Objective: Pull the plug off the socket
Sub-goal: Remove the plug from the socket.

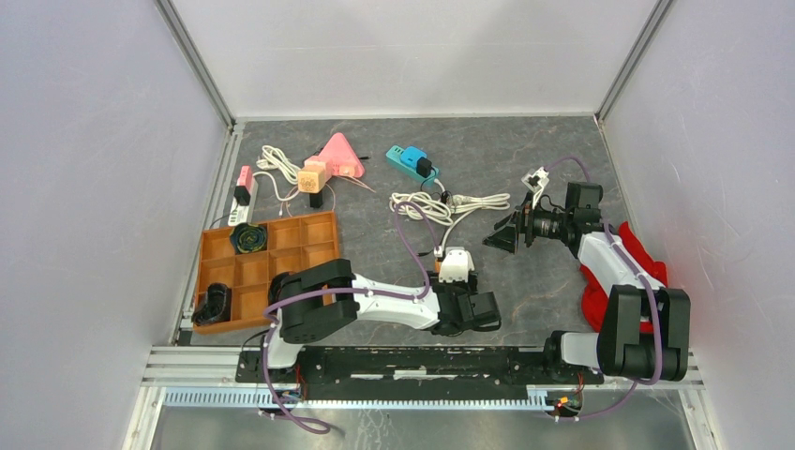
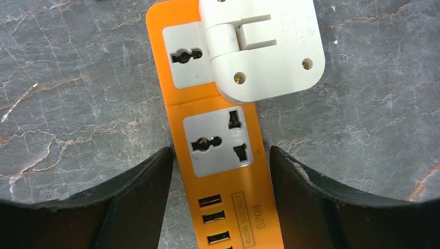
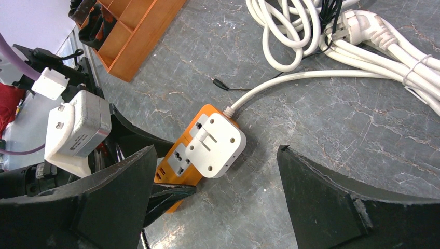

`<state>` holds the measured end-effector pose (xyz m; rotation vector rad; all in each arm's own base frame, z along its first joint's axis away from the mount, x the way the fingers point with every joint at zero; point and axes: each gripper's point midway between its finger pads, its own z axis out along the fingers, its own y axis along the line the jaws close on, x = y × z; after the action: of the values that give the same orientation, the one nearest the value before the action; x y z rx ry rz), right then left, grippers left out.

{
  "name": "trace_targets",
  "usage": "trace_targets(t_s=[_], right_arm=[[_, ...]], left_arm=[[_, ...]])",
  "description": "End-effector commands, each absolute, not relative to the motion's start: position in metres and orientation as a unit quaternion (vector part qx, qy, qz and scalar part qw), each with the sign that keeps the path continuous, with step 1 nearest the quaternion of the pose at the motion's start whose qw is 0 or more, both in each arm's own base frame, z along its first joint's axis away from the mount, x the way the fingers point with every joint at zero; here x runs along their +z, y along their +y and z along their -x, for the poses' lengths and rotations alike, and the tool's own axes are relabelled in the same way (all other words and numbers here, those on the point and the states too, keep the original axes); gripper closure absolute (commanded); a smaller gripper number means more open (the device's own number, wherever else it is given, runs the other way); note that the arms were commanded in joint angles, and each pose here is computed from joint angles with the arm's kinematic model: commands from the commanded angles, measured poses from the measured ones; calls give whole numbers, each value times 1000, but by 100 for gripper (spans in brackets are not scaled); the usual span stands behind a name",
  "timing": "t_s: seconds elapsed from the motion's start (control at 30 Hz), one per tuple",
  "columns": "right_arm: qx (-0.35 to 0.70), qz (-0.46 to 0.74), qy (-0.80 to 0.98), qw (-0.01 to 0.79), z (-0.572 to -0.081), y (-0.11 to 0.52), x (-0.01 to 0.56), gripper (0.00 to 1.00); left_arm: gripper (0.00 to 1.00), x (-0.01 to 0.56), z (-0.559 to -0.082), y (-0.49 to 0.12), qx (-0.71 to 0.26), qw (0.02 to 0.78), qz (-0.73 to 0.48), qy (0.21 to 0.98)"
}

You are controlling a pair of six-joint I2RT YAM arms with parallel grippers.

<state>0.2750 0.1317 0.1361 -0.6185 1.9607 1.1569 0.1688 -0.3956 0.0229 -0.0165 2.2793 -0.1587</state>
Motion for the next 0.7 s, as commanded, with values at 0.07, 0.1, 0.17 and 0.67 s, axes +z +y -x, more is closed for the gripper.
trace_targets(t_s=[0.07,0.1,0.17,0.67], right_arm=[[452,247,764,390,-278,131,138,7],[452,247,764,390,-278,131,138,7],[452,247,763,390,-278,131,138,7],[472,232,758,385,-273,135,135,7]], left_arm=[[31,6,-161,-393,-33,414,13,910],[34,5,-160,-393,-32,414,11,909],[38,4,-160,-393,-30,416,7,909],[93,54,-168,-387,-55,467,-58,881]])
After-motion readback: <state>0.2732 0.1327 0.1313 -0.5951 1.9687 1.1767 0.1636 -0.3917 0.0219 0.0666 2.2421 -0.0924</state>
